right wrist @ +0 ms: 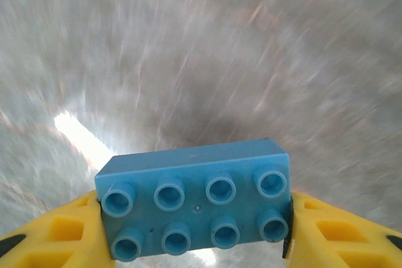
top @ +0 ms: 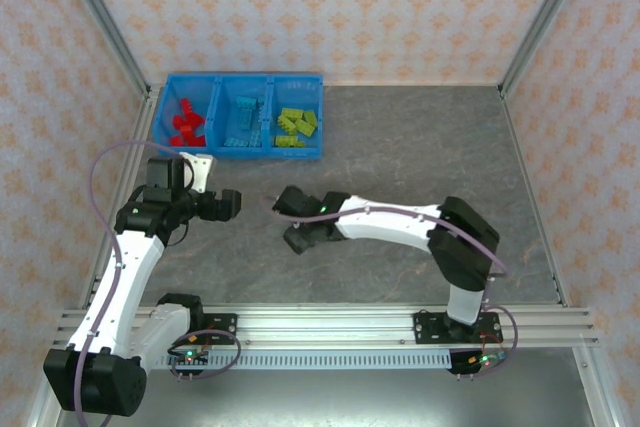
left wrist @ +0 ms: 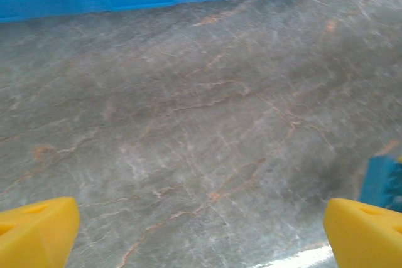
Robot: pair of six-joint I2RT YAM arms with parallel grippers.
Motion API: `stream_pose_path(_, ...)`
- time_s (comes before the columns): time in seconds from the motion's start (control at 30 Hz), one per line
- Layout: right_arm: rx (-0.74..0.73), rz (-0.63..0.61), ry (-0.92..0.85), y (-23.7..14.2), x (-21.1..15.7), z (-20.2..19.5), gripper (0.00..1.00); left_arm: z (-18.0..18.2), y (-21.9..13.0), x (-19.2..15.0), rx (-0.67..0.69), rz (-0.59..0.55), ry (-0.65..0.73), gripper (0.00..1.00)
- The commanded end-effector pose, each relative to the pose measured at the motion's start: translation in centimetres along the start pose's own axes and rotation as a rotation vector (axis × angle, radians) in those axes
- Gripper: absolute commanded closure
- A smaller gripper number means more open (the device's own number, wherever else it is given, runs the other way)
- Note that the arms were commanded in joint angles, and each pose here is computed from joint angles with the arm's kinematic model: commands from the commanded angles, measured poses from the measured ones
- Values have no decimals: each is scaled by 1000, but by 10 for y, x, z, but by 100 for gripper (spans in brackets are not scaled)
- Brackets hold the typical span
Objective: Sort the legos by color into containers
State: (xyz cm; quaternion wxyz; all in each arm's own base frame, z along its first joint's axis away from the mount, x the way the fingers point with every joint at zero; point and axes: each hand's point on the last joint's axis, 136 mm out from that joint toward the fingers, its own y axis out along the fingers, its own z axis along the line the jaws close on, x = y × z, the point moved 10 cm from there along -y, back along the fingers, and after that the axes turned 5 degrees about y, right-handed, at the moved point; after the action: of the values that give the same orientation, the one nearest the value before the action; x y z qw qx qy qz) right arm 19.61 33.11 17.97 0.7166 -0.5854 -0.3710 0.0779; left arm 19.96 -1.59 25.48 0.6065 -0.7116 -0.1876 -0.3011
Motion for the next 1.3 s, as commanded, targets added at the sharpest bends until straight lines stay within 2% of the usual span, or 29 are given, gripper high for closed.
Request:
stream_pose_path(0.0, 10, -358, 73, -48, 70, -20, 51, 11, -4, 4, 144, -54, -71, 0)
stream_pose_path(0.13, -37, -562, 62, -47, 135, -32, 52, 11, -6, 4, 143, -59, -71, 0)
stream_pose_path(0.33, -60, -654, 33, -5, 217, -52, 53, -8, -19, 5, -77, -157, 51, 0)
stream_pose_path(0.4, -74, -648, 32, 14, 236, -59, 52, -11, -24, 3, -89, -192, 66, 0)
stream_pose_path(0.53, -41, -608, -33, 56, 257, -67, 50, -8, -29, -1, -24, -213, 71, 0)
stream_pose_path(0.67, -39, -691, -99, 69, 268, -64, 43, -8, -28, 1, -27, -211, 73, 0)
stream_pose_path(0.8, -31, -765, -117, 53, 277, -62, 17, -9, -26, 2, -49, -203, 77, 0)
stream_pose_path(0.87, -35, -780, -121, 40, 279, -62, 9, -8, -26, 2, -44, -203, 78, 0)
stream_pose_path(1.13, -97, -740, -59, -48, 269, -74, 3, -3, -21, 3, 8, -177, 59, 0)
stream_pose_path(1.27, -68, -718, 21, -94, 230, -96, 2, 5, -30, 14, 106, -224, -151, 0)
